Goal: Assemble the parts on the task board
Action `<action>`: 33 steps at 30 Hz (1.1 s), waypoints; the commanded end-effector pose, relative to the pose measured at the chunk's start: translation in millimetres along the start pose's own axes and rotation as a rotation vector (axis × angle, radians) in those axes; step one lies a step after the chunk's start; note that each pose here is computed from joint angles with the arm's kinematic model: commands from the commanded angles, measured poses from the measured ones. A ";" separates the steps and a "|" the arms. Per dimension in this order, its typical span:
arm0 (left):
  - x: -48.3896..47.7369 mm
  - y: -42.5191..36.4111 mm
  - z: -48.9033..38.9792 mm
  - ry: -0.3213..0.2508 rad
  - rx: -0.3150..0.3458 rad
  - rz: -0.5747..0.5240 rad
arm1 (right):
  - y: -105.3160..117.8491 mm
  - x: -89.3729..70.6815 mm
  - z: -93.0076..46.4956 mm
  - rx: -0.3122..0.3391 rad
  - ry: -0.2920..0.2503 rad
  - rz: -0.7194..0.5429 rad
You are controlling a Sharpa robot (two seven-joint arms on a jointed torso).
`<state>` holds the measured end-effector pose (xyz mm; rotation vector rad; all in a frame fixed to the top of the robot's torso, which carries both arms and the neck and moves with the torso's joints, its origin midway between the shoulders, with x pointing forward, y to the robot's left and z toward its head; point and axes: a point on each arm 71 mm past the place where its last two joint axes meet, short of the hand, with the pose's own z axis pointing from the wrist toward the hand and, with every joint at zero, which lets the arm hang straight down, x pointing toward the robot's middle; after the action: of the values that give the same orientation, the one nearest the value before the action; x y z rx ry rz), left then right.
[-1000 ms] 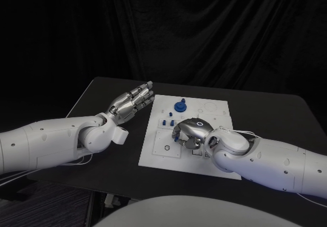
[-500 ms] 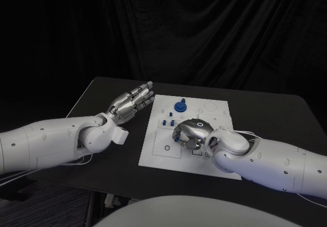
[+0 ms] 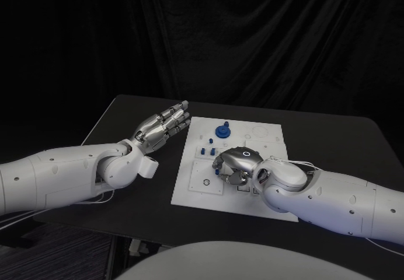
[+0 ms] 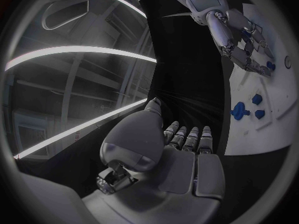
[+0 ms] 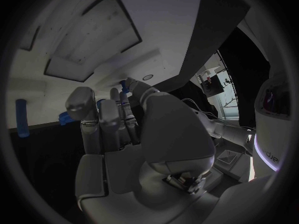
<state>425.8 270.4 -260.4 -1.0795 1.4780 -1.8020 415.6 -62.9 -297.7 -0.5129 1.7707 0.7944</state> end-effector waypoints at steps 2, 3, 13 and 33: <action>0.9 -6.5 0.1 0.008 0.103 -0.013 | 0.1 3.0 -0.3 -0.003 0.030 -0.007; 0.8 -6.4 0.1 0.008 0.103 -0.013 | 0.1 3.0 -0.3 -0.007 0.030 -0.004; 0.2 -5.8 -0.6 0.005 0.101 -0.012 | -2.2 1.0 -2.8 -0.019 0.004 0.017; 1.1 -6.8 -3.2 -0.012 0.106 -0.020 | -39.7 -93.7 -52.3 0.113 -0.063 -0.030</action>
<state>423.2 271.1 -260.8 -1.0885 1.4770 -1.8030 438.0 -128.6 -207.3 -0.4620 1.6611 0.7328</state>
